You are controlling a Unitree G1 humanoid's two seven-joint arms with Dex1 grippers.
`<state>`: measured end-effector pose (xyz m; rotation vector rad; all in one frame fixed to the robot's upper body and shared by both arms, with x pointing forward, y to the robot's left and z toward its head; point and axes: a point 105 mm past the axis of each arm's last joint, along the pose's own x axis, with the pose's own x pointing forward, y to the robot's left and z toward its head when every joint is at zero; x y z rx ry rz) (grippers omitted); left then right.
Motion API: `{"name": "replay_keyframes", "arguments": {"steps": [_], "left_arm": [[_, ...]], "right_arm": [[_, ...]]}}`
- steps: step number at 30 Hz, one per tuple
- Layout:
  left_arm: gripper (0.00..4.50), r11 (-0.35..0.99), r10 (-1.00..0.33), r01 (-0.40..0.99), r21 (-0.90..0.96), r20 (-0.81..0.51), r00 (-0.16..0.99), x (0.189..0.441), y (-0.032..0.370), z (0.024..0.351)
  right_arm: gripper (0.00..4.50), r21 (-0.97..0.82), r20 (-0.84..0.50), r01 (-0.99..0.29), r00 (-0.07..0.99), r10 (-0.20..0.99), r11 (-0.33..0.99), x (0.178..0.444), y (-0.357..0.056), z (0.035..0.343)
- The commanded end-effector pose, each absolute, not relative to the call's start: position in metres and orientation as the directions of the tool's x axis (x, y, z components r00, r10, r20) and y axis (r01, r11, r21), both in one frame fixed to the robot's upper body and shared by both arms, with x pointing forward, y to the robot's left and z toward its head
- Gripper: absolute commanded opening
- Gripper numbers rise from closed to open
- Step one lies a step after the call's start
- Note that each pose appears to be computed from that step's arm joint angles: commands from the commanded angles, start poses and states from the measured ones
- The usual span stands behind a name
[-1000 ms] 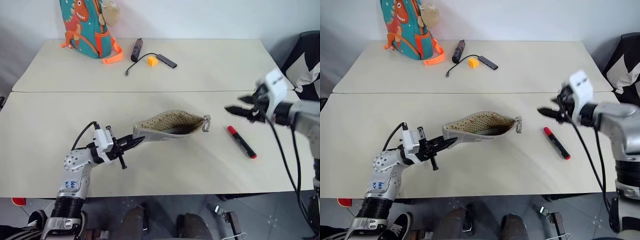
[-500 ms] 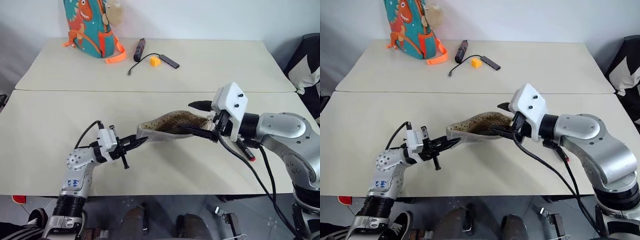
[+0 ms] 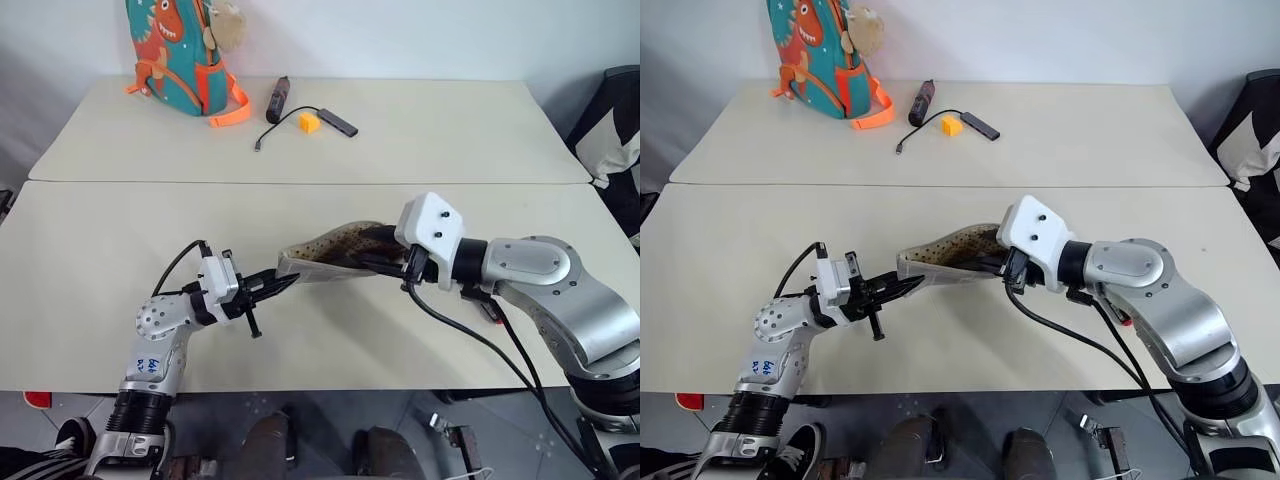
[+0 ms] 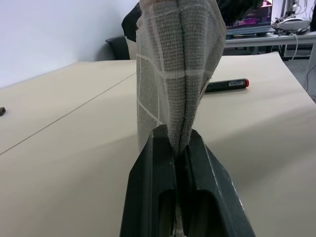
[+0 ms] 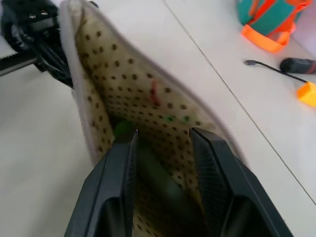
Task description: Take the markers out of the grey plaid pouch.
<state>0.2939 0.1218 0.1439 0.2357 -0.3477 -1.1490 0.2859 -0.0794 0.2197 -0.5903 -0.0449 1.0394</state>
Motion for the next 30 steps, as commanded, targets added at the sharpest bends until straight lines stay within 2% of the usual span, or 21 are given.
{"name": "replay_keyframes", "arguments": {"steps": [1, 8, 15, 18, 27, 28, 30], "left_arm": [[0.00, 0.369, -0.929, 0.832, 0.415, 0.162, 0.331, 0.289, 0.116, 0.157], [0.00, 0.299, -0.953, 0.819, 0.489, 0.119, 0.277, 0.281, 0.109, 0.159], [0.00, 0.291, -0.957, 0.829, 0.478, 0.135, 0.258, 0.279, 0.100, 0.159], [0.00, 0.292, -0.956, 0.830, 0.476, 0.135, 0.259, 0.279, 0.100, 0.159], [0.00, 0.298, -0.954, 0.834, 0.463, 0.130, 0.269, 0.279, 0.104, 0.157], [0.00, 0.299, -0.954, 0.835, 0.462, 0.131, 0.269, 0.279, 0.104, 0.157], [0.00, 0.299, -0.954, 0.835, 0.461, 0.130, 0.270, 0.279, 0.104, 0.157]], "right_arm": [[0.79, -0.578, -0.265, -0.749, 0.549, 0.793, 0.325, 0.291, -0.084, 0.218], [0.79, -0.653, -0.418, -0.731, 0.565, 0.711, 0.197, 0.303, -0.089, 0.185], [0.79, -0.700, -0.485, -0.710, 0.554, 0.676, 0.079, 0.312, -0.077, 0.160], [1.41, -0.686, -0.485, -0.719, 0.564, 0.668, 0.108, 0.318, -0.079, 0.159], [4.24, -0.666, -0.406, -0.724, 0.557, 0.725, 0.182, 0.315, -0.064, 0.177], [4.47, -0.668, -0.406, -0.723, 0.554, 0.727, 0.178, 0.314, -0.063, 0.177], [4.47, -0.682, -0.401, -0.712, 0.557, 0.727, 0.168, 0.314, -0.062, 0.178]]}}
